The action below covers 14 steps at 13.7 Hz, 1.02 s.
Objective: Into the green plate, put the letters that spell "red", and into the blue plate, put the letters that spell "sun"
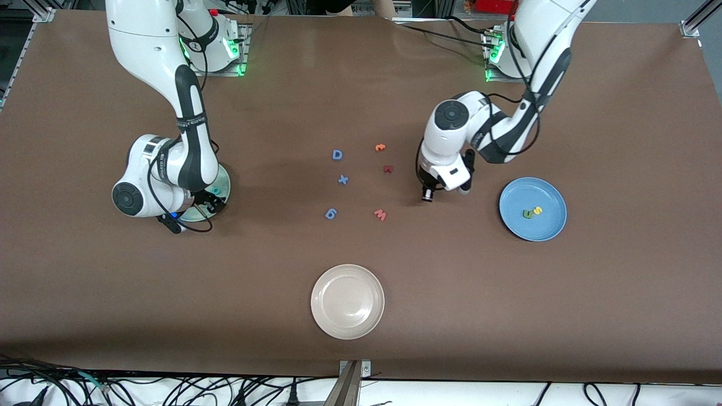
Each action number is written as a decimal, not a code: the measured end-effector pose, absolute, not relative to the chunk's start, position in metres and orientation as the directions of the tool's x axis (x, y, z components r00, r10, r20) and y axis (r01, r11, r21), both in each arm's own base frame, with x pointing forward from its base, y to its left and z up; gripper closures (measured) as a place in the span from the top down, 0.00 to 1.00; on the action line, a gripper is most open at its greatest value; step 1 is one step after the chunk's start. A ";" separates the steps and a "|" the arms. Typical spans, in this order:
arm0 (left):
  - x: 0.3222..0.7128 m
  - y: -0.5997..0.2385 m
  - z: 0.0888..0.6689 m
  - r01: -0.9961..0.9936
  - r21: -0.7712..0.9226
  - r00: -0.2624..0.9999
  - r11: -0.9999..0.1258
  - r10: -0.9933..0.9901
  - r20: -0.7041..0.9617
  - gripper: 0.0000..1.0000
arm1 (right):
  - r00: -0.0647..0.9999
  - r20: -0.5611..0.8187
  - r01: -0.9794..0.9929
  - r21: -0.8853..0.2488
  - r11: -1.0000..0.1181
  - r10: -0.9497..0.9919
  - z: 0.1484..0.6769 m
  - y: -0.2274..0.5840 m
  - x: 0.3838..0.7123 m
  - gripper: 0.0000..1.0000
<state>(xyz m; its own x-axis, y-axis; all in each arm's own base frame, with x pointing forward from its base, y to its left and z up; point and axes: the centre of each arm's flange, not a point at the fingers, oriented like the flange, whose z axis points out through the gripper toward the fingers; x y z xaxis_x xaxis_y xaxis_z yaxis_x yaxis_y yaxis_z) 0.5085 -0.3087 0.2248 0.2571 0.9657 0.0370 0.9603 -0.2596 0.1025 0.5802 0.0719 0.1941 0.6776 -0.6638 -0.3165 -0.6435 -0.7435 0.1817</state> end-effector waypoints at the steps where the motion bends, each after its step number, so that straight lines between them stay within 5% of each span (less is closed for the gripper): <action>1: 0.520 -0.289 0.231 0.949 0.098 0.295 -0.299 0.954 0.050 0.28 | 0.680 -0.317 -0.649 0.162 -0.744 -0.662 0.211 0.070 0.586 0.99; 10: 0.573 -0.119 0.255 0.659 -0.050 0.752 -0.750 0.658 0.041 0.28 | 0.759 -0.331 -0.576 0.061 -0.815 -0.560 0.447 0.040 0.627 0.99; 14: 0.579 -0.054 0.247 0.422 -0.094 0.906 -0.902 0.424 0.002 0.28 | 0.825 -0.292 -0.501 0.017 -0.865 -0.483 0.492 0.025 0.630 0.99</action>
<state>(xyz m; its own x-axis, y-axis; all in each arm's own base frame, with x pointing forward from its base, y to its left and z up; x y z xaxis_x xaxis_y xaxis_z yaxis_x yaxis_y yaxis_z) 0.5786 -0.0536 0.2472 0.9058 0.4237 0.0021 0.4220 -0.9017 -0.0939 0.6304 0.0254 0.4918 0.8254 -0.4833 -0.2917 -0.5008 -0.8654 0.0168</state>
